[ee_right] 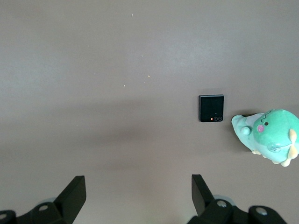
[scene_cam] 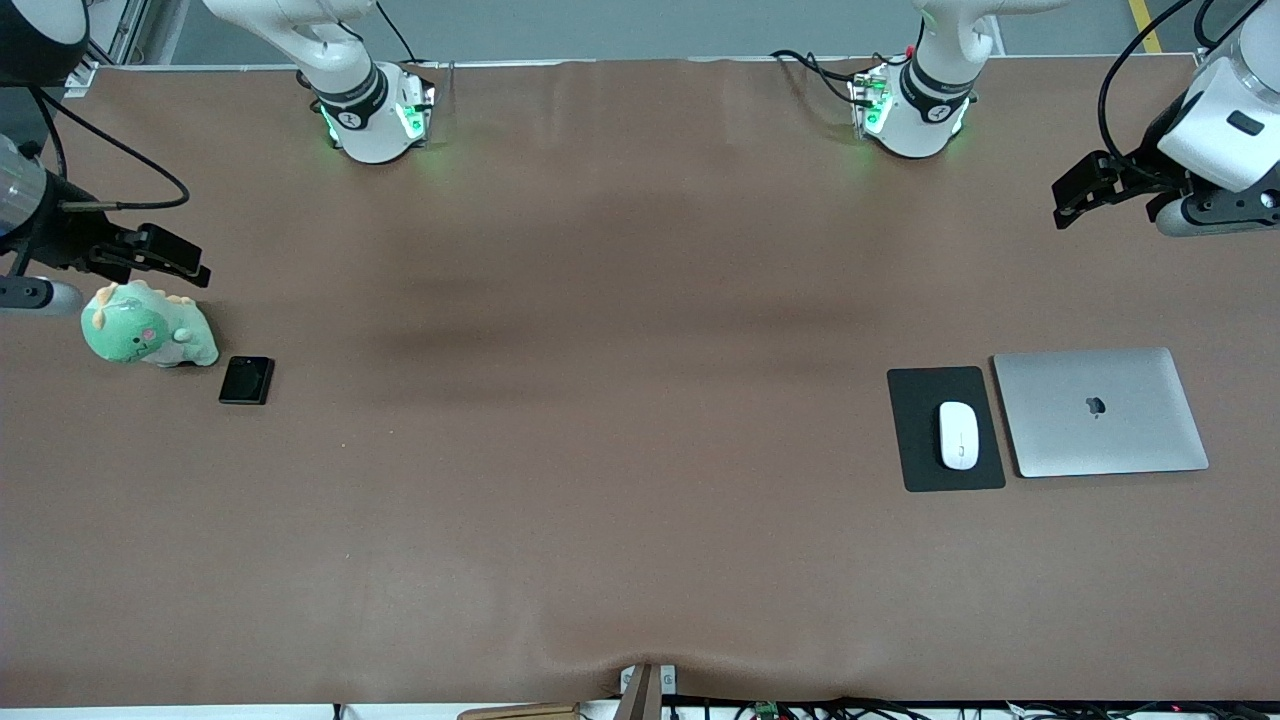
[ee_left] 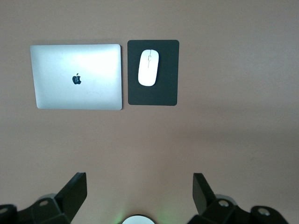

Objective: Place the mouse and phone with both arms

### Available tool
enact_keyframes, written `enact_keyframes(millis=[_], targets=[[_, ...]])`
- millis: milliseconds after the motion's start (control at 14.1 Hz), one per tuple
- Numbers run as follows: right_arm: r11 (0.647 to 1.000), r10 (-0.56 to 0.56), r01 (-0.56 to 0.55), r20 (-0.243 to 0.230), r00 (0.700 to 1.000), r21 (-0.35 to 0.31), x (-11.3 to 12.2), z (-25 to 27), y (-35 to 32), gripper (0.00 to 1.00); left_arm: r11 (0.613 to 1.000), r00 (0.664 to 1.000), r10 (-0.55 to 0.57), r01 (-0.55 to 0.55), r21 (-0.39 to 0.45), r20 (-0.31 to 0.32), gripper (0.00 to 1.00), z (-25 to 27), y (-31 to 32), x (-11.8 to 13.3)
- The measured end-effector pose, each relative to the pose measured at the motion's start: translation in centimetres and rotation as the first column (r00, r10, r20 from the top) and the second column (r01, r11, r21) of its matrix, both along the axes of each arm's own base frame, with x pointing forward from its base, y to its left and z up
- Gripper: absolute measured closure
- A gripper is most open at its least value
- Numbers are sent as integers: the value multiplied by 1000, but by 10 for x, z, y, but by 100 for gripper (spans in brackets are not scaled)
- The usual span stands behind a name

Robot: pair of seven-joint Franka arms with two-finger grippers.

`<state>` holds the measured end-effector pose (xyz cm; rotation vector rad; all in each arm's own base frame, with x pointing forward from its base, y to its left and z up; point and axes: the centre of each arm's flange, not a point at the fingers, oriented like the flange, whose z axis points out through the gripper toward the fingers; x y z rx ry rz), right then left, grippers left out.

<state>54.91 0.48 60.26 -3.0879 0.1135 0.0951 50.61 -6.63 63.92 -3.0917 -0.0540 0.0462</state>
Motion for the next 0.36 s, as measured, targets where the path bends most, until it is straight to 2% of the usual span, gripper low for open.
enact_keyframes(millis=[355], targets=[[1000, -1, 1, 16, 1000, 0, 0, 9, -1, 0, 1000, 1000, 1, -1, -3, 18, 0, 8, 3, 1]])
